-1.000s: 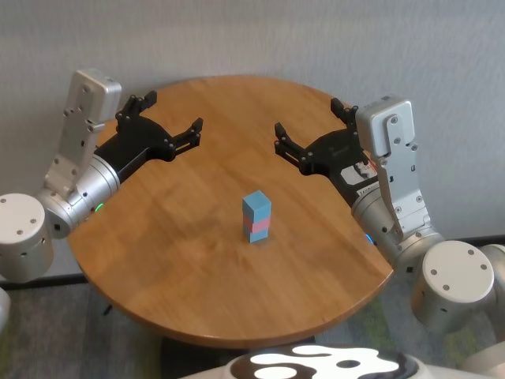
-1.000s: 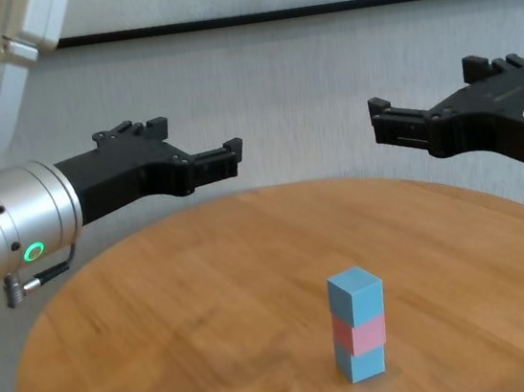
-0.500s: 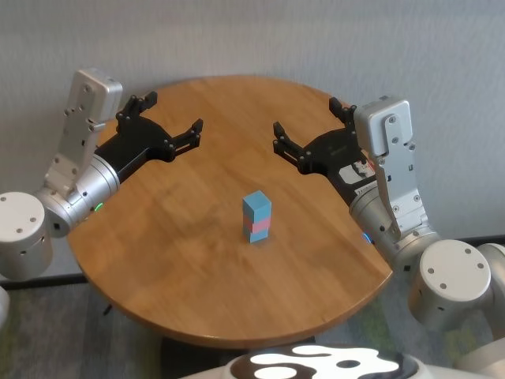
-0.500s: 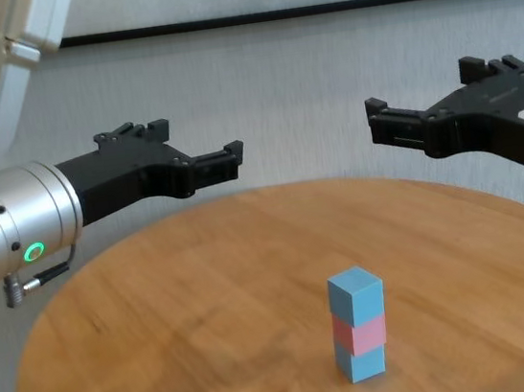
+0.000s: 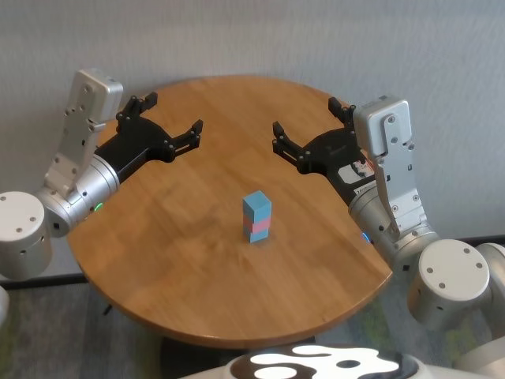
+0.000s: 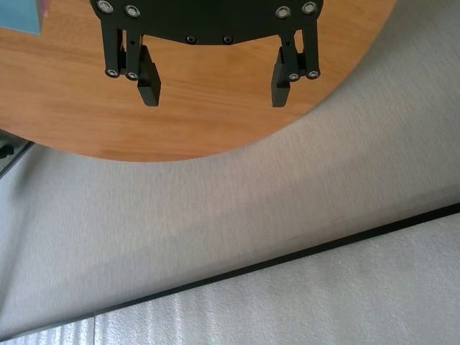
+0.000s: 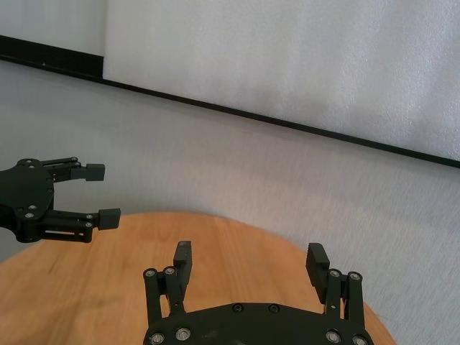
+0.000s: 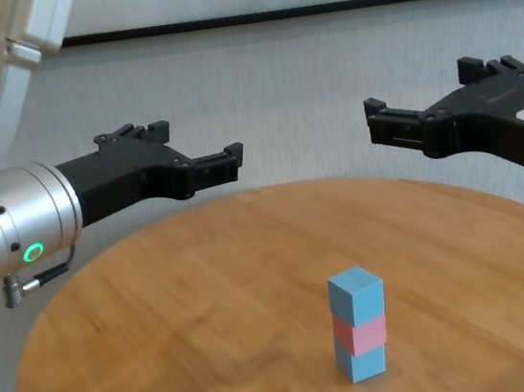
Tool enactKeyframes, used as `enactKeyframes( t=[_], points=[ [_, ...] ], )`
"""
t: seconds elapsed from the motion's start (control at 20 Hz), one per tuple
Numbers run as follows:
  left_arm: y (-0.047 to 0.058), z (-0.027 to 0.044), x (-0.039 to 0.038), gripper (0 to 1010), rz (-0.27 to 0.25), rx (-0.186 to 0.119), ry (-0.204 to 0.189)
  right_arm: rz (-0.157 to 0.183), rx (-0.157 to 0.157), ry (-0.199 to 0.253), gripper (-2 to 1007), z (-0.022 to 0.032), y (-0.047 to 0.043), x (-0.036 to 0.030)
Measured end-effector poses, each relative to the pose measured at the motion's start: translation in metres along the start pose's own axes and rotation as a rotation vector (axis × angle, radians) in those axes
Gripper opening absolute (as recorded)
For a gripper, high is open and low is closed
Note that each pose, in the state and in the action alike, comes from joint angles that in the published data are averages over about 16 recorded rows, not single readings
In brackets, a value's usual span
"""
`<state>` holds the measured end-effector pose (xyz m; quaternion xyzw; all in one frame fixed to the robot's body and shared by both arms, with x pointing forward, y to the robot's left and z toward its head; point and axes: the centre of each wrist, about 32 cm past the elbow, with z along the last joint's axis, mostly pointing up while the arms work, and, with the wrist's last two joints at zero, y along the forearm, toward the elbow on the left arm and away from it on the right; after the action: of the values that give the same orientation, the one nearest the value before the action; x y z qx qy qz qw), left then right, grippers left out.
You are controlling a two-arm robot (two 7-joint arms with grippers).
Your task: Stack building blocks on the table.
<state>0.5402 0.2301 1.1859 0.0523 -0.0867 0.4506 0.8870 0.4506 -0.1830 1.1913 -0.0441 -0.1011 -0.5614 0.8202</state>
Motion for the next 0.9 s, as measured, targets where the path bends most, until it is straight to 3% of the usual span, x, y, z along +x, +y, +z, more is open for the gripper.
enactKeyframes(
  t=[0.9],
  points=[
    [-0.0013,-0.0031,-0.0041,1000,-0.013,0.015,0.032,0.006,-0.003,0.002,1005,0.0,0.0005,-0.0006]
  ],
)
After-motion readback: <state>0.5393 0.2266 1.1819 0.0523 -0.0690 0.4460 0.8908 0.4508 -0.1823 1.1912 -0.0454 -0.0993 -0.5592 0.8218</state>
